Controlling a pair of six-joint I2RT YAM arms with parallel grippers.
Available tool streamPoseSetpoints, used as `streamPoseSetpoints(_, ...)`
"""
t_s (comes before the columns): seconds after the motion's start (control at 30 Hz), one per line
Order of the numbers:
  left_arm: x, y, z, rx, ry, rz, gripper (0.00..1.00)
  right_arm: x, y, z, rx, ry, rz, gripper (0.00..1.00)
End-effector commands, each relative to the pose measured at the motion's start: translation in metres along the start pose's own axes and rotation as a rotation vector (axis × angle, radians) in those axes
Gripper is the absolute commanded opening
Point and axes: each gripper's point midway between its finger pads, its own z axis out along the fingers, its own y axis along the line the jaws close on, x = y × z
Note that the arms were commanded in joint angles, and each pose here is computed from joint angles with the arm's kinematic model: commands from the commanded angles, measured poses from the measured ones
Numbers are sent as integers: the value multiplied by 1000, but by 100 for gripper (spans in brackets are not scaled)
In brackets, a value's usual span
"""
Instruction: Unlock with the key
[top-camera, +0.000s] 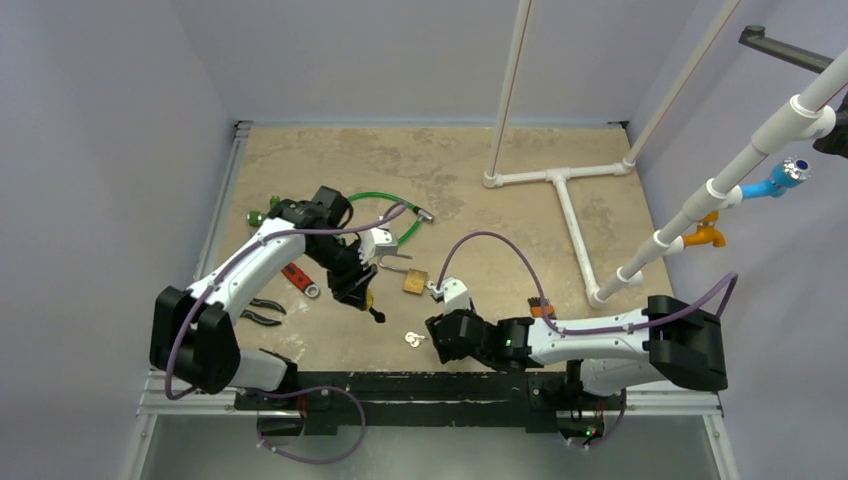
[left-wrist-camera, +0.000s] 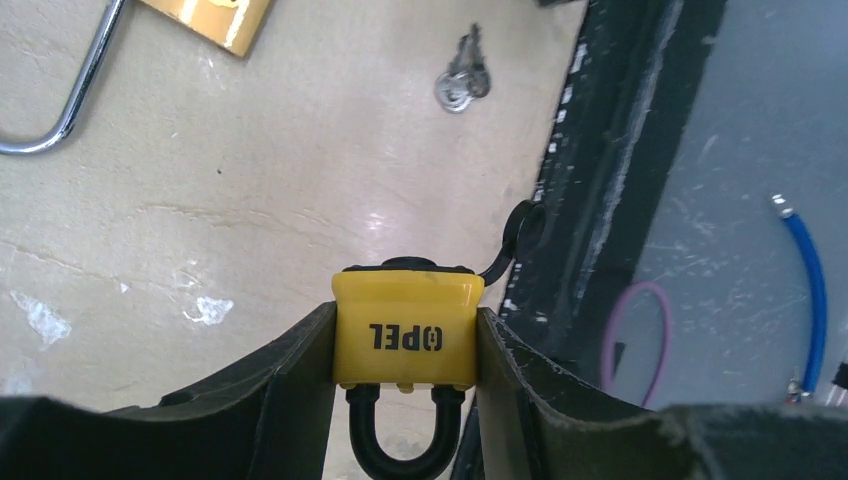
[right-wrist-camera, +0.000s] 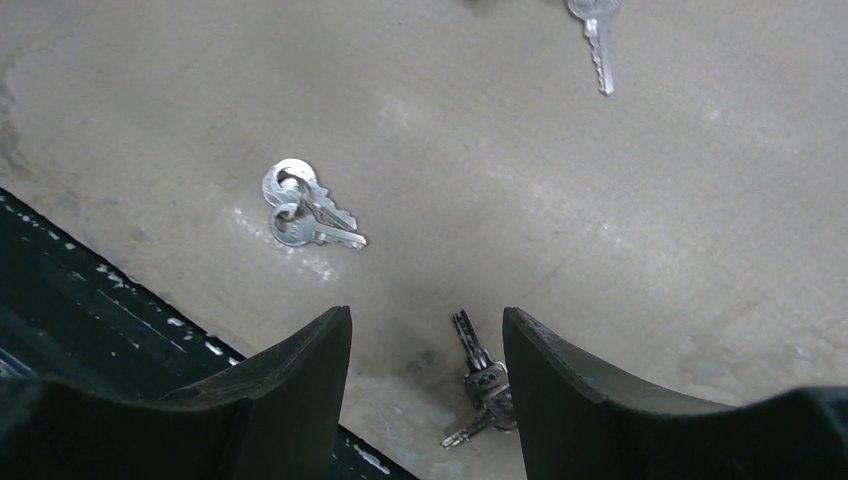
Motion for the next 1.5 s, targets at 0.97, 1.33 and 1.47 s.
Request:
streamPoseSetpoints(0.97, -32, 12, 10, -113, 127, 103, 86, 52, -12, -5, 76, 180, 156, 0)
streamPoseSetpoints(1.33, -78, -33, -16, -5, -88, 159, 100, -51, 6, -52, -67, -128, 112, 0)
streamPoseSetpoints(1.47, -71, -32, -12, 6, -62, 157, 100, -38, 5, -60, -60, -34, 126, 30)
